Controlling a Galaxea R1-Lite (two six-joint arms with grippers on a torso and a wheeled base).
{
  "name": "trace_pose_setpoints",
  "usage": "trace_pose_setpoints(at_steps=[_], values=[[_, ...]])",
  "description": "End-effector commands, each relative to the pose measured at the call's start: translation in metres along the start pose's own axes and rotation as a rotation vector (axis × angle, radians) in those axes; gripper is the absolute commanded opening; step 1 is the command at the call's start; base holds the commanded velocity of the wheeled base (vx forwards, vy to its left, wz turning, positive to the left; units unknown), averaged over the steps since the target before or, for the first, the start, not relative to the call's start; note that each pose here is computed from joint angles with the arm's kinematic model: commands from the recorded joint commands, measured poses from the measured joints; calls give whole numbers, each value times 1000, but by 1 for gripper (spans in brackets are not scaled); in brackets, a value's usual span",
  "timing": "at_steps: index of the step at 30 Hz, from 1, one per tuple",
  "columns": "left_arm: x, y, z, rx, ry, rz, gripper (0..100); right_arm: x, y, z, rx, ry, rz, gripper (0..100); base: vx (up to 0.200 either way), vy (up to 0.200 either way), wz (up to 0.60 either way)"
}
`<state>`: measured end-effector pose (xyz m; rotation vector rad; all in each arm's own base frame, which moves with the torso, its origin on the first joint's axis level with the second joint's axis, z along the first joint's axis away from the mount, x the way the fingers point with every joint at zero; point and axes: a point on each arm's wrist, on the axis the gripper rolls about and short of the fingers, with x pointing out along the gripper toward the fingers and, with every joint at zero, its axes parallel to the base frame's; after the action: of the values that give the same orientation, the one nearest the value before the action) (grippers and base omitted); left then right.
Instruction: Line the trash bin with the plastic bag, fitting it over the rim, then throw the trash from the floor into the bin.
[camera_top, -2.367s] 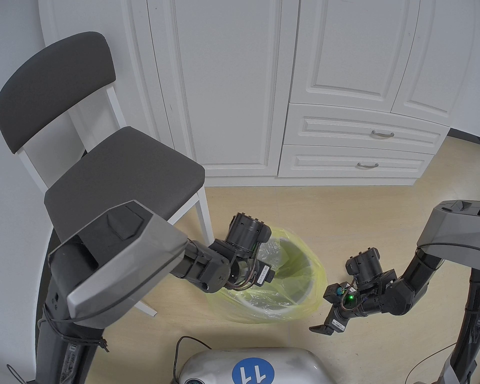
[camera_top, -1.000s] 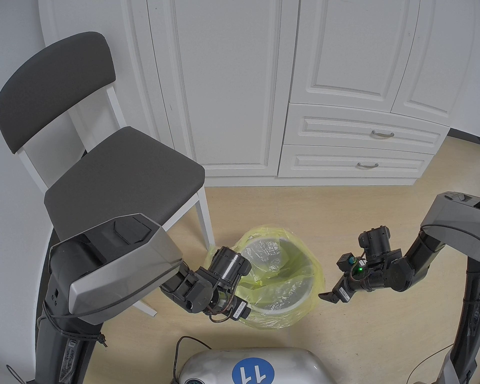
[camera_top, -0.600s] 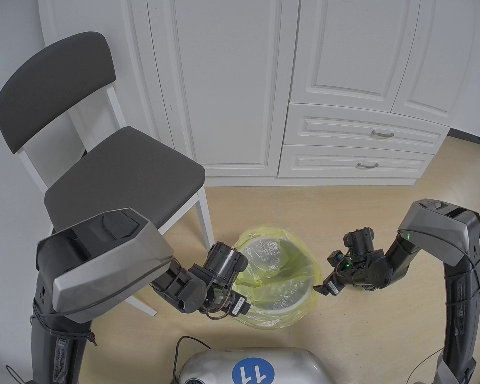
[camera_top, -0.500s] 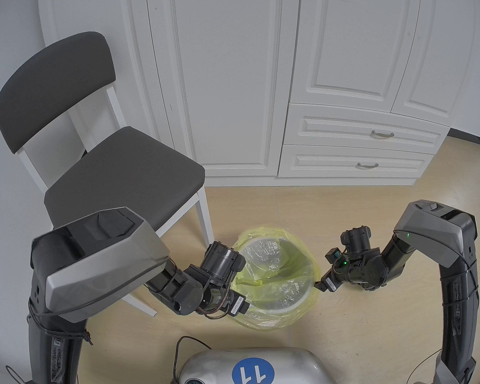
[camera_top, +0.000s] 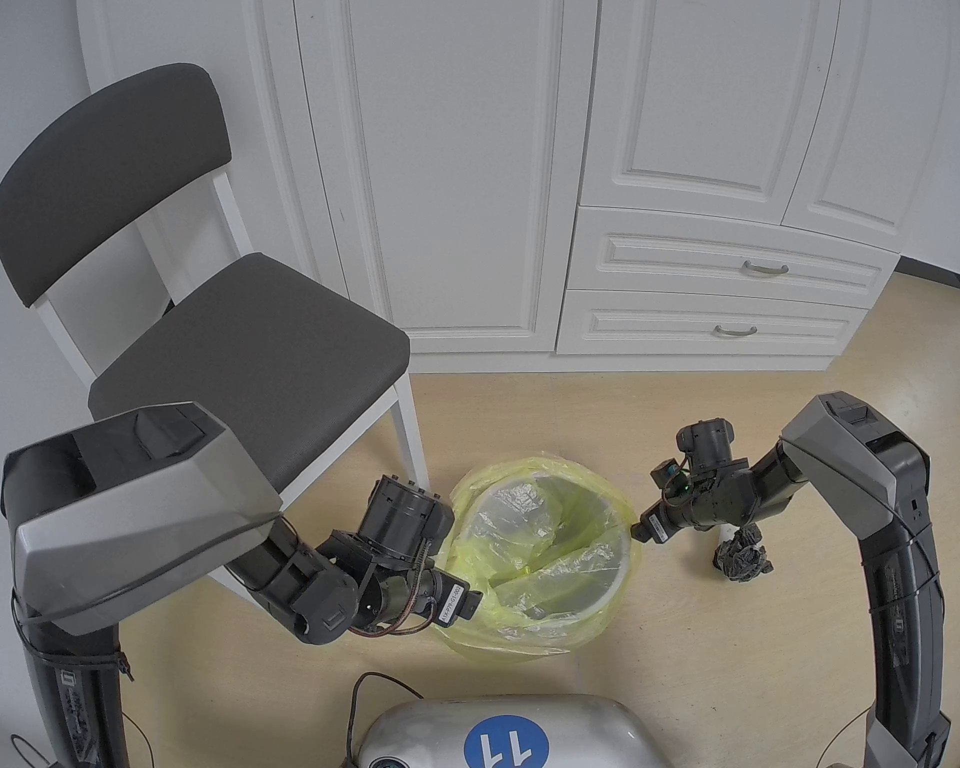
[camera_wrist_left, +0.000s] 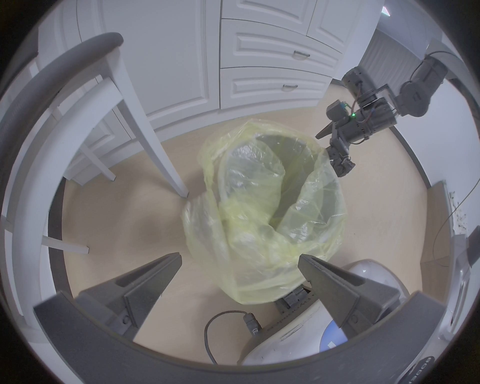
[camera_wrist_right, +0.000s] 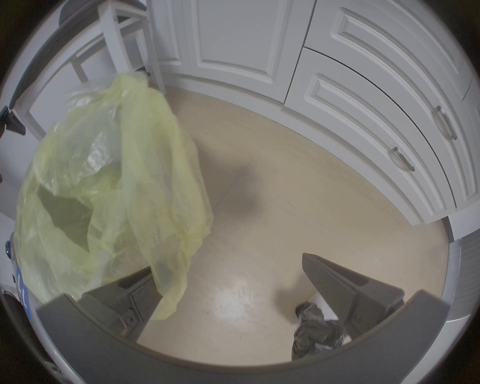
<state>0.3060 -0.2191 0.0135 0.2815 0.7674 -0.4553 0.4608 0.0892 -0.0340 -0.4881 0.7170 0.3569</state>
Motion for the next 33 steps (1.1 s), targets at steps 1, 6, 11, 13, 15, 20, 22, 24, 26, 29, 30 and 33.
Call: trace_pose_setpoints(at_steps=[1, 6, 11, 13, 15, 20, 22, 24, 26, 29, 30, 33], values=[[-15, 4, 3, -11, -50, 6, 100, 29, -12, -8, 23, -7, 41, 100, 0, 0, 0], [-17, 5, 5, -21, -100, 6, 100, 47, -19, -8, 34, -57, 101, 100, 0, 0, 0], [-18, 6, 4, -29, -135, 9, 100, 54, -27, -13, 52, -68, 100, 100, 0, 0, 0], [-18, 7, 2, -30, -136, 10, 100, 56, -27, -14, 55, -69, 102, 100, 0, 0, 0], [-21, 9, 1, -35, -150, 13, 100, 61, -27, -16, 67, -70, 101, 100, 0, 0, 0], [-27, 13, 3, -47, -194, 19, 100, 81, -24, -19, 117, -91, 93, 100, 0, 0, 0], [-28, 13, 3, -48, -202, 17, 100, 83, -24, -19, 147, -94, 93, 100, 0, 0, 0], [-28, 12, 3, -48, -208, 16, 100, 83, -25, -19, 178, -98, 90, 100, 0, 0, 0], [-29, 12, 3, -51, -216, 15, 100, 78, -28, -18, 193, -88, 92, 100, 0, 0, 0], [-29, 12, 4, -51, -218, 14, 100, 59, -40, -12, 202, -90, 79, 100, 0, 0, 0], [-29, 11, 5, -52, -222, 12, 100, 35, -49, -4, 204, -102, 94, 100, 0, 0, 0], [-32, 12, 6, -53, -228, 12, 100, -22, -65, 11, 205, -151, 157, 100, 0, 0, 0]])
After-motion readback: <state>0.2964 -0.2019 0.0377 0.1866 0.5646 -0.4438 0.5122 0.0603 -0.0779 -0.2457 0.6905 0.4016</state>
